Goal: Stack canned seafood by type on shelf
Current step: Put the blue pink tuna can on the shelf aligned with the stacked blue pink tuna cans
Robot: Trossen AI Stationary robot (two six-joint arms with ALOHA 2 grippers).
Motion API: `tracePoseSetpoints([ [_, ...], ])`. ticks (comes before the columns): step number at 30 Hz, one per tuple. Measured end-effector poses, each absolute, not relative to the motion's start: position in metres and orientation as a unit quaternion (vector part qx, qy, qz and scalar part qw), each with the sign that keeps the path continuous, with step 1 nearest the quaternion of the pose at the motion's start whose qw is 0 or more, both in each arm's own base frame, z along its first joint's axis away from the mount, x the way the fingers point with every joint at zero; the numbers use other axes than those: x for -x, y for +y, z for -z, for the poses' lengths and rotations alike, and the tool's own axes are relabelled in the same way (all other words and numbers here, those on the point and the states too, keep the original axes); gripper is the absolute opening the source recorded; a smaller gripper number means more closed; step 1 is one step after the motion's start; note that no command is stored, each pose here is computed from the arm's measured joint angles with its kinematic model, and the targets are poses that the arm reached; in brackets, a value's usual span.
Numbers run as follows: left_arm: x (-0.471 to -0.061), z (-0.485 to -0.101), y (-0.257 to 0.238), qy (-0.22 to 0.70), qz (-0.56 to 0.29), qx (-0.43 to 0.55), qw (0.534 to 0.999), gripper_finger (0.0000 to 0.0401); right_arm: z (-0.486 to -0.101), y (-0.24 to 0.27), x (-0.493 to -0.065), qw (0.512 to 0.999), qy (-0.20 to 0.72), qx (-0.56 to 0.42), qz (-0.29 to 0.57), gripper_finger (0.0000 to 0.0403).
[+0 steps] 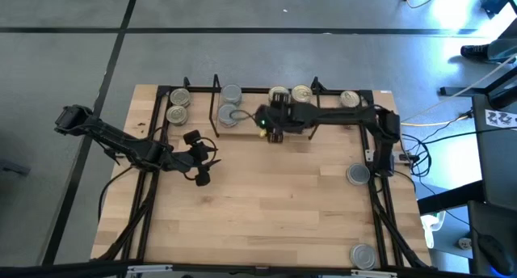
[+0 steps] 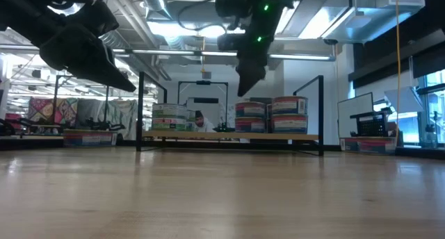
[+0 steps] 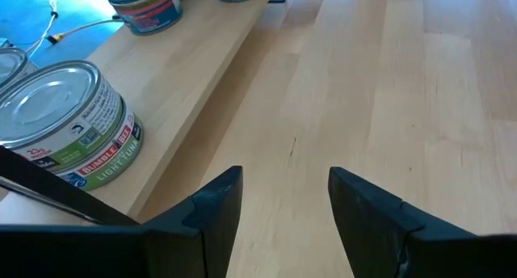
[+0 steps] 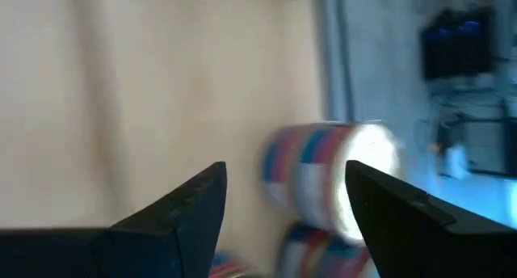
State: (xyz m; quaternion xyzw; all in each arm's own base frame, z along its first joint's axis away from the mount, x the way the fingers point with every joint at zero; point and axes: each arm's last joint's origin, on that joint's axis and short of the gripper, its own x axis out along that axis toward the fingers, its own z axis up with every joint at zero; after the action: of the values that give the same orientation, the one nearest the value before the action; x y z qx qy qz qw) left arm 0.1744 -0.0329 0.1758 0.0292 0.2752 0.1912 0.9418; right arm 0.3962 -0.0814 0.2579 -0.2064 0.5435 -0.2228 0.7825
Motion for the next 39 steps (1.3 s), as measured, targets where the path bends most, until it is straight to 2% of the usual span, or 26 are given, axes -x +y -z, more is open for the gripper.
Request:
tracePoseSetpoints([
  [5, -0.174, -0.176, -0.031, 0.270, -0.211, -0.023, 0.939, 0.0184, -0.244, -0.045, -0.391, 0.794, 0.563, 0.163, 0.165, 0.0250],
  [9, -0.176, -0.181, -0.021, 0.281, -0.254, -0.005, 0.925, 0.0184, -0.212, -0.018, -0.385, 0.796, 0.573, 0.153, 0.120, 0.0250],
  [16, -0.177, -0.207, 0.000, 0.351, -0.329, 0.024, 0.876, 0.0184, -0.164, 0.028, -0.374, 0.830, 0.526, 0.176, 0.069, 0.0250],
  [21, -0.177, -0.212, 0.015, 0.417, -0.395, 0.050, 0.817, 0.0184, -0.143, 0.046, -0.363, 0.851, 0.494, 0.168, 0.064, 0.0250],
  [32, -0.178, -0.186, 0.067, 0.527, -0.544, 0.104, 0.645, 0.0184, -0.110, 0.058, -0.339, 0.892, 0.432, 0.084, 0.100, 0.0250],
  [39, -0.173, -0.174, 0.094, 0.552, -0.583, 0.102, 0.587, 0.0184, -0.103, 0.064, -0.333, 0.911, 0.390, 0.085, 0.106, 0.0250],
])
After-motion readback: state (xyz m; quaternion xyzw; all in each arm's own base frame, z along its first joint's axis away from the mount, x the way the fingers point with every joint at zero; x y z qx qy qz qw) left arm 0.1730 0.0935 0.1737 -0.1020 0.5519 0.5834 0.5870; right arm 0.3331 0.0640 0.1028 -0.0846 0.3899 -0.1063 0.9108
